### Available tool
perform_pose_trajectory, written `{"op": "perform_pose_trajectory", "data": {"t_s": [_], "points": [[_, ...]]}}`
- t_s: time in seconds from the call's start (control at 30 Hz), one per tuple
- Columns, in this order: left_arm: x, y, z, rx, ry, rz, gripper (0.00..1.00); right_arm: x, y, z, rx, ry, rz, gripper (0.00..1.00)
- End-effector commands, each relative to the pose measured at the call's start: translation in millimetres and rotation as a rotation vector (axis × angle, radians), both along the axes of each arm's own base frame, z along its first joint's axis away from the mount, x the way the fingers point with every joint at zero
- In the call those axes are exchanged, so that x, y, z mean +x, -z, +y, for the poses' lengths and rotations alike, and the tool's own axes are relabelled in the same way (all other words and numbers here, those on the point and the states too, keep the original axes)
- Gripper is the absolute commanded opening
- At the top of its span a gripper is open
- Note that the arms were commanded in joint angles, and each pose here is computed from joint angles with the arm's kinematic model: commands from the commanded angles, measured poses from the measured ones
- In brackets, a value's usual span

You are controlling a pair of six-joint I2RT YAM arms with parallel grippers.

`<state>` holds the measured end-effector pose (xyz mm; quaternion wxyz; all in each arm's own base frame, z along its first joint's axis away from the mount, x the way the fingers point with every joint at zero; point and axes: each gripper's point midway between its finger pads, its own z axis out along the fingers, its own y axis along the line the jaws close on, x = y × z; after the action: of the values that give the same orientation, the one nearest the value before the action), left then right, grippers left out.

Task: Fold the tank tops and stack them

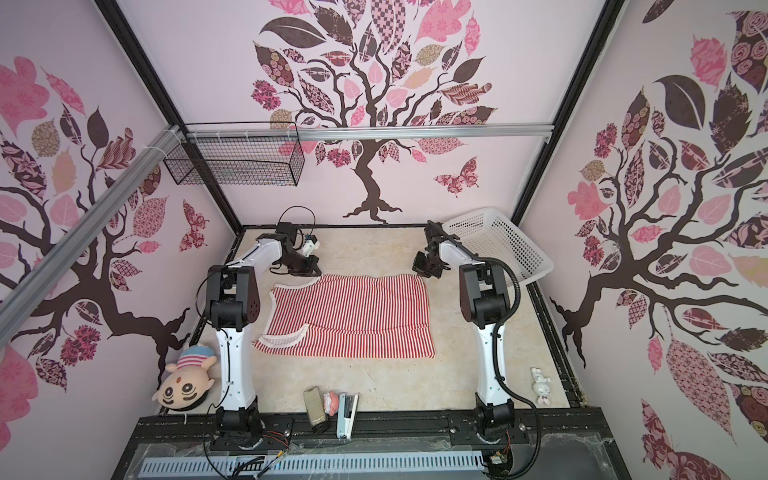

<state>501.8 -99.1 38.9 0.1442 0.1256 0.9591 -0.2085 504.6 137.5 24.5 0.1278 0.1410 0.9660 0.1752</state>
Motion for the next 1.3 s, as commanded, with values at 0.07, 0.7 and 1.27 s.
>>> {"op": "perform_pose_trajectory", "data": {"t_s": [0.07, 0.7, 1.27], "points": [[-3.2, -29.6, -2.0, -0.013, 0.015, -0.058, 0.0, -10.6, -39.6, -1.7, 0.025, -0.007, -0.055, 0.02], [-37.5, -47.6, 1.5, -0.001, 0.045, -0.084, 0.0, -53.6, -69.1, -5.8, 0.061, -0.006, -0.109, 0.02], [-72.8, -48.7, 11.3, -0.009, 0.049, -0.075, 0.0, -81.5, -63.0, -12.1, 0.048, -0.009, -0.09, 0.04]]}}
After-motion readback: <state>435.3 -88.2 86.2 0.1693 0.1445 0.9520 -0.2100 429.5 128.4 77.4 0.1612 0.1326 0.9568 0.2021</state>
